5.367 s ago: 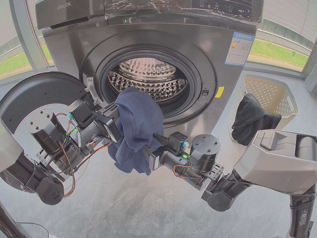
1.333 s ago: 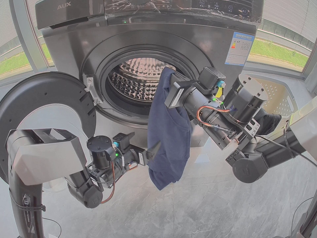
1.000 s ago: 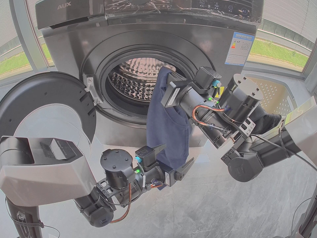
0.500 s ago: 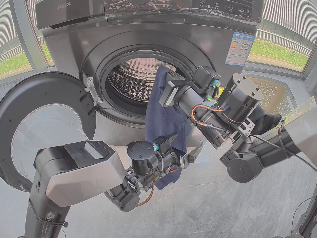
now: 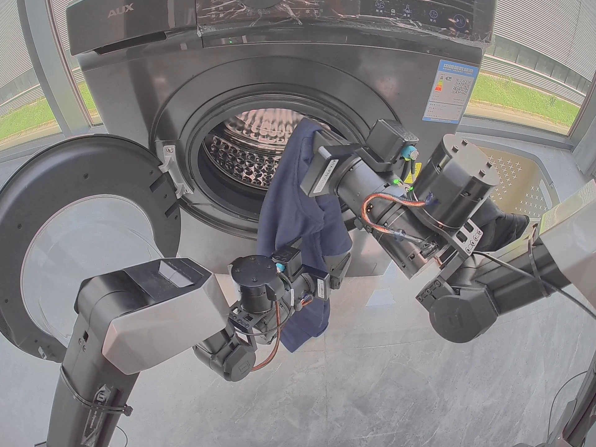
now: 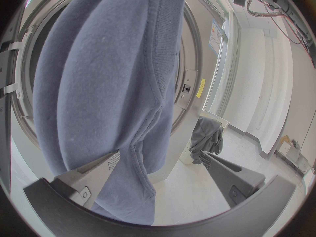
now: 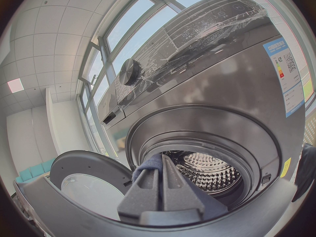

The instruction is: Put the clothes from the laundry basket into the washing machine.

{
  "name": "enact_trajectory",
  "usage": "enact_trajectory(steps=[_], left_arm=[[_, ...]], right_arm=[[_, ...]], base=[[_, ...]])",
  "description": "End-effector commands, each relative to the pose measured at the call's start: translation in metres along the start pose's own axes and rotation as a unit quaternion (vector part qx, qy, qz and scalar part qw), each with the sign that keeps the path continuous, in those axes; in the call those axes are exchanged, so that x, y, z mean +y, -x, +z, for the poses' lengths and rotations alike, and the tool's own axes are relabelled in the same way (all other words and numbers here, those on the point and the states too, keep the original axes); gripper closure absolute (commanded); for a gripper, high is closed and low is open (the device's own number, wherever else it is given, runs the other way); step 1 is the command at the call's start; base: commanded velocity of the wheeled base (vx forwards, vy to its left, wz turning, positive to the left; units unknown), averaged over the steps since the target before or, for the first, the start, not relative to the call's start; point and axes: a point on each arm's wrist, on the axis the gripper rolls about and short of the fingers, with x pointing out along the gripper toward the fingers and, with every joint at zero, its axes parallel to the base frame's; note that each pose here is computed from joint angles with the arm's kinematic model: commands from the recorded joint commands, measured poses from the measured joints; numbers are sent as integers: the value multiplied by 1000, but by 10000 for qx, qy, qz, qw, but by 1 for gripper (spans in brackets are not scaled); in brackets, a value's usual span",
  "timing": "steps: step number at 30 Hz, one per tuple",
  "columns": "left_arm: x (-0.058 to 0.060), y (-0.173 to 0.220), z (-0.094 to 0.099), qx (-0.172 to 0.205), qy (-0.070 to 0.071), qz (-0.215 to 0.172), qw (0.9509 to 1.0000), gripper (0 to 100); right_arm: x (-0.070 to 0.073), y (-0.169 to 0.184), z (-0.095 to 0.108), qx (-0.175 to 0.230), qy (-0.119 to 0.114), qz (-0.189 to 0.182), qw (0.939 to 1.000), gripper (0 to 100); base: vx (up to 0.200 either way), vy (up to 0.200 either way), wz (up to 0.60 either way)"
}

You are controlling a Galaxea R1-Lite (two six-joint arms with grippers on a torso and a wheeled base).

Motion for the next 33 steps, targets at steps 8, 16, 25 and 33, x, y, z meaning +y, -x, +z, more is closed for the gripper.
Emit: enact_trajectory(steps=[8,16,25,33], left_arm=[[14,32,13,157,-70,190,9997,0],[35,53,28,241,-106,415,9988,0],[45,52,26,290,-113,539,9981,0],[39,50,16,352,-105,327,9988,0]], right_arm=[[-6,0,4,-34,25,-70,10000,100],[-7,1,3,-22,-8,-87,10000,100],[-4,1,3,-22,-25,-51,10000,100],[-2,2,3,-17,-38,-24,10000,100]], base=[[0,0,0],[0,0,0],[0,0,0],[0,0,0]])
